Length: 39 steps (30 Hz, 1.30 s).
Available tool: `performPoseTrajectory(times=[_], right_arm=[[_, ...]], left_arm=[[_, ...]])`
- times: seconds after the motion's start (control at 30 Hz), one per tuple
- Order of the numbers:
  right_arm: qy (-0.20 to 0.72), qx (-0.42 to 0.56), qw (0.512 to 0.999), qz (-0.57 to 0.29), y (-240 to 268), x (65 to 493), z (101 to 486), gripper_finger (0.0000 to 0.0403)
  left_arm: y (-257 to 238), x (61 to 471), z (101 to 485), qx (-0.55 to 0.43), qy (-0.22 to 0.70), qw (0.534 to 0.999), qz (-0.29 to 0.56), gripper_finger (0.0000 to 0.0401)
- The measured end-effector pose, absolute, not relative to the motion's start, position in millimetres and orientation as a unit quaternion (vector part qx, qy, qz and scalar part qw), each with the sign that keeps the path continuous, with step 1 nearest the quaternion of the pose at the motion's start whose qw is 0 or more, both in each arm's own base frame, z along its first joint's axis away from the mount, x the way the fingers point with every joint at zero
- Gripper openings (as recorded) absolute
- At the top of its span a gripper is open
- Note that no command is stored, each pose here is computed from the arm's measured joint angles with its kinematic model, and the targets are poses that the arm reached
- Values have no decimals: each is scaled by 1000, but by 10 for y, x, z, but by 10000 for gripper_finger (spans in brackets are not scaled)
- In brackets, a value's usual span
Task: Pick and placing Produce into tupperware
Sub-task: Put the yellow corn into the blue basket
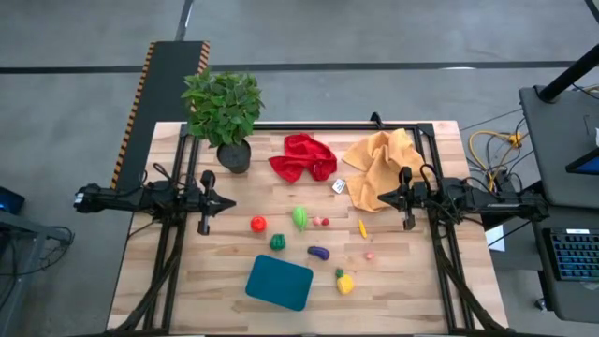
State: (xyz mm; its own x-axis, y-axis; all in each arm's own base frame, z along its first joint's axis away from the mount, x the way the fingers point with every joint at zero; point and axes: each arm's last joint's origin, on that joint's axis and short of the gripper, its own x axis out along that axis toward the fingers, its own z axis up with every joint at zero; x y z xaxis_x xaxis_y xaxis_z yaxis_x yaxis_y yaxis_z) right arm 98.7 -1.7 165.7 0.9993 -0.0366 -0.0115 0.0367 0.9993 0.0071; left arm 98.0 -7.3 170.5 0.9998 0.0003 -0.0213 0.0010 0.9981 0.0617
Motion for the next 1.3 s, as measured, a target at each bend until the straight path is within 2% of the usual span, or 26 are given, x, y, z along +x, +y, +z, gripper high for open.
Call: performPoseTrajectory(times=[0.13,0.27,0.5,0.67,0.83,0.97,1.1,1.2,1.3], right_arm=[[-2,-3,1000,-19,-17,988,1670,9],[-46,1,999,-19,-17,983,1757,9],[-243,14,970,-13,-15,874,2123,22],[-286,4,958,13,4,814,2307,87],[-302,-41,951,41,40,780,2638,167],[-287,-74,953,58,62,843,2925,200],[-226,-66,970,58,63,1008,3158,203],[-146,-15,989,18,38,1177,3300,197],[-52,54,995,-64,-9,1325,3426,190]], left_arm=[[-74,980,1711,31,8,999,0,0],[-73,981,1757,28,-15,999,2,0],[-70,964,1948,50,-109,993,9,0],[-70,958,2031,90,-150,984,18,16],[-71,971,2076,118,-169,978,26,83],[-66,968,2149,124,-204,970,41,145],[-63,960,2201,118,-230,965,50,183],[-60,948,2231,114,-247,961,55,196],[-58,942,2236,114,-249,960,58,199]])
